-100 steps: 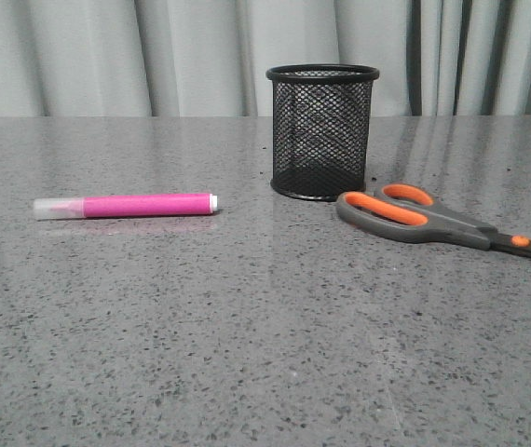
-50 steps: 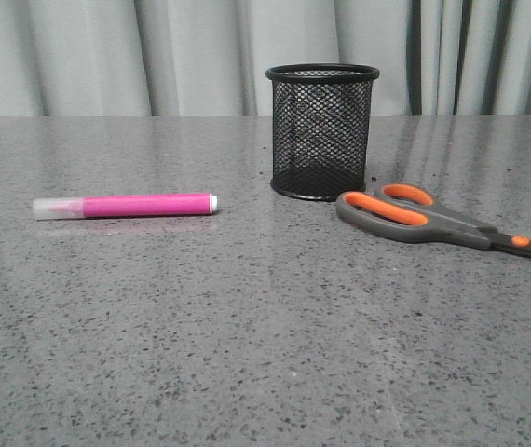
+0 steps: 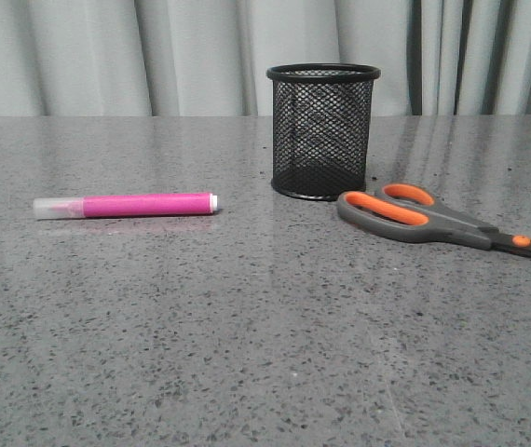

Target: Put pen and scissors into bin

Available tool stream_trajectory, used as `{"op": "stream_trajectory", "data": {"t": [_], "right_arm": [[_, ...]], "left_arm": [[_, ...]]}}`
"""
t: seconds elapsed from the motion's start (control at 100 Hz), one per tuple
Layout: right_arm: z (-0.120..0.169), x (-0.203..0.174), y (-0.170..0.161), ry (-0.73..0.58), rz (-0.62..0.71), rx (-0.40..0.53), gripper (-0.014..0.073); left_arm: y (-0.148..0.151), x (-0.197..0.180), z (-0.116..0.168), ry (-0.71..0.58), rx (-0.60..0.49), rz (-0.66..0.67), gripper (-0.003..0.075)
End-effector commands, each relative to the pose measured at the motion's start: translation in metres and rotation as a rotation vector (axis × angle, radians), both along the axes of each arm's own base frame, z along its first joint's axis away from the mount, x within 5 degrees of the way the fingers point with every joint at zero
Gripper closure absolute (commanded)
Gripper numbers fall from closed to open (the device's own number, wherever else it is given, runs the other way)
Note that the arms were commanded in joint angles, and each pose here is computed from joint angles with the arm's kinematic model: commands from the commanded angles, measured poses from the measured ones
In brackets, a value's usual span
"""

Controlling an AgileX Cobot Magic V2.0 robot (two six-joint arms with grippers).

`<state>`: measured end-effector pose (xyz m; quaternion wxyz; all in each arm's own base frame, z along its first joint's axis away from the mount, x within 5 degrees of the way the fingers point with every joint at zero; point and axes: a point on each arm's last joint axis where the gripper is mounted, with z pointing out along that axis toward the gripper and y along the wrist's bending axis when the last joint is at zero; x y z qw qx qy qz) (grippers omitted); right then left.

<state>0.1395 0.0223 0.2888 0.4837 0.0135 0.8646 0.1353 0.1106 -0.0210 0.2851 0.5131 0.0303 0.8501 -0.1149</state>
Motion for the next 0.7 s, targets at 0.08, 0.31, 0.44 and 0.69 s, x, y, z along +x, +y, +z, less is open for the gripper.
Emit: {"op": "stream_trajectory", "data": {"t": [0.08,0.31,0.44,0.69], "right_arm": [[0.018,0.005,-0.002,-0.095,-0.017,-0.009,0.0271],[0.018,0.005,-0.002,-0.097,-0.018,-0.009,0.0163],[0.018,0.006,-0.002,-0.098,-0.018,-0.009,0.0163],[0.018,0.006,-0.002,-0.107,-0.019,-0.015,0.0163]], "left_arm": [[-0.006,0.017,0.019,-0.064,-0.07,-0.042,0.0453],[-0.015,0.039,0.027,-0.088,-0.041,-0.162,0.0345],[-0.025,0.058,0.029,-0.087,0.053,-0.338,0.0347],[-0.043,0.11,0.022,-0.061,0.242,-0.768,0.0387]]}}
